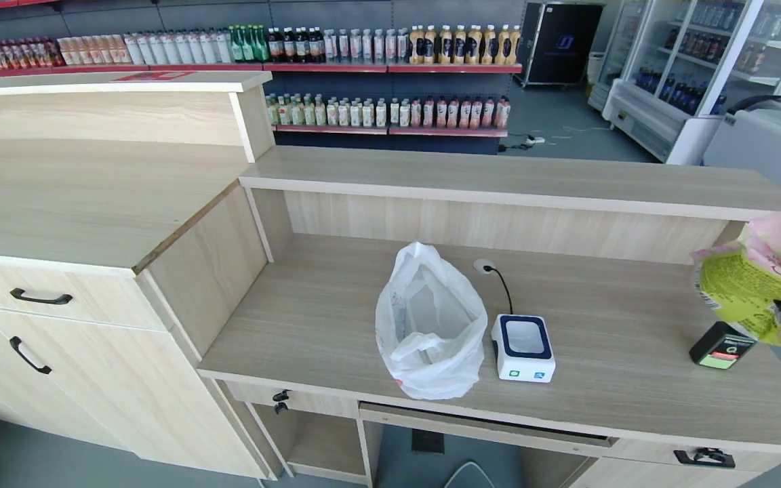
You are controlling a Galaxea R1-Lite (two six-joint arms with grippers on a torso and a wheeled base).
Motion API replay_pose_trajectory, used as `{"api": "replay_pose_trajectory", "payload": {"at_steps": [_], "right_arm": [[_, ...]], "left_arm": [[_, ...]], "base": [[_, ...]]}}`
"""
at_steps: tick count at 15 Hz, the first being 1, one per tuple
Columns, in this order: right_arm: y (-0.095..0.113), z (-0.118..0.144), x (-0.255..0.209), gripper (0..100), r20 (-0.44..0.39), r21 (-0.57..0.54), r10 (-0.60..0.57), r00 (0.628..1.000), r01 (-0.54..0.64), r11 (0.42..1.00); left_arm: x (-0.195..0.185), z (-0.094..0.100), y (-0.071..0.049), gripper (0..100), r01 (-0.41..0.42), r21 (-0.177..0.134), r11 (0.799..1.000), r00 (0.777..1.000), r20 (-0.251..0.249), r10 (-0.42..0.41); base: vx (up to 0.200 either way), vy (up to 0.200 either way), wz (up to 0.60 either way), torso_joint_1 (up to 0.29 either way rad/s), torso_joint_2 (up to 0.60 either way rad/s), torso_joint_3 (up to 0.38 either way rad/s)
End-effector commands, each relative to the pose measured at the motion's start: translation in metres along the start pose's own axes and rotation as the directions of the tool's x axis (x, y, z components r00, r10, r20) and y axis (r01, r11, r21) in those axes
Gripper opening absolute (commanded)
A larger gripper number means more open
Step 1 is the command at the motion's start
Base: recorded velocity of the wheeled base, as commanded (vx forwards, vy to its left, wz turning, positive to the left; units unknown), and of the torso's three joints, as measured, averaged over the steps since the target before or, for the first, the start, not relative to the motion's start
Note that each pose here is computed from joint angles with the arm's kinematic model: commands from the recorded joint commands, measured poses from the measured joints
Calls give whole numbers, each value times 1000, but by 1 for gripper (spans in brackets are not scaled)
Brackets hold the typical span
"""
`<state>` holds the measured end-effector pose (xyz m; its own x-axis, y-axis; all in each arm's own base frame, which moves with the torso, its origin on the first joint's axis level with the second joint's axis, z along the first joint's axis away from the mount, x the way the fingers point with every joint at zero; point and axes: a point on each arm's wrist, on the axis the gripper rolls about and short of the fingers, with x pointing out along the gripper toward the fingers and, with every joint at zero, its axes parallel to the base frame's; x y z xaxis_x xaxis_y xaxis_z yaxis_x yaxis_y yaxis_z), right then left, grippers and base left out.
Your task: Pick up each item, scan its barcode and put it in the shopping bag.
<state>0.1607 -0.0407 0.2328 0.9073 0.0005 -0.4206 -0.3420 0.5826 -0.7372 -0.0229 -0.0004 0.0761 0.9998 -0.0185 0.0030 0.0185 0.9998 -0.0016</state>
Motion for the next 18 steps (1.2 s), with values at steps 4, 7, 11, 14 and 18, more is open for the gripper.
{"api": "replay_pose_trajectory", "payload": {"at_steps": [4, 7, 11, 14, 18], "right_arm": [[-16, -48, 41, 0, -76, -386, 86, 993, -108, 916], [-14, -58, 54, 0, -8, -519, 160, 987, -141, 843], [-10, -67, 71, 0, 54, -573, 238, 970, -166, 803], [-10, -74, 83, 0, 94, -645, 281, 955, -157, 748], [-7, -78, 89, 0, 94, -741, 304, 948, -138, 657]], "left_arm": [[0, 0, 0, 100, 0, 0, 1000, 1000, 0, 0], [0, 0, 0, 100, 0, 0, 1000, 1000, 0, 0], [0, 0, 0, 100, 0, 0, 1000, 1000, 0, 0], [0, 0, 0, 100, 0, 0, 1000, 1000, 0, 0], [0, 0, 0, 100, 0, 0, 1000, 1000, 0, 0]], "base": [[0, 0, 150, 2, 2, -2], [0, 0, 0, 0, 0, 0], [0, 0, 0, 0, 0, 0], [0, 0, 0, 0, 0, 0], [0, 0, 0, 0, 0, 0]]}}
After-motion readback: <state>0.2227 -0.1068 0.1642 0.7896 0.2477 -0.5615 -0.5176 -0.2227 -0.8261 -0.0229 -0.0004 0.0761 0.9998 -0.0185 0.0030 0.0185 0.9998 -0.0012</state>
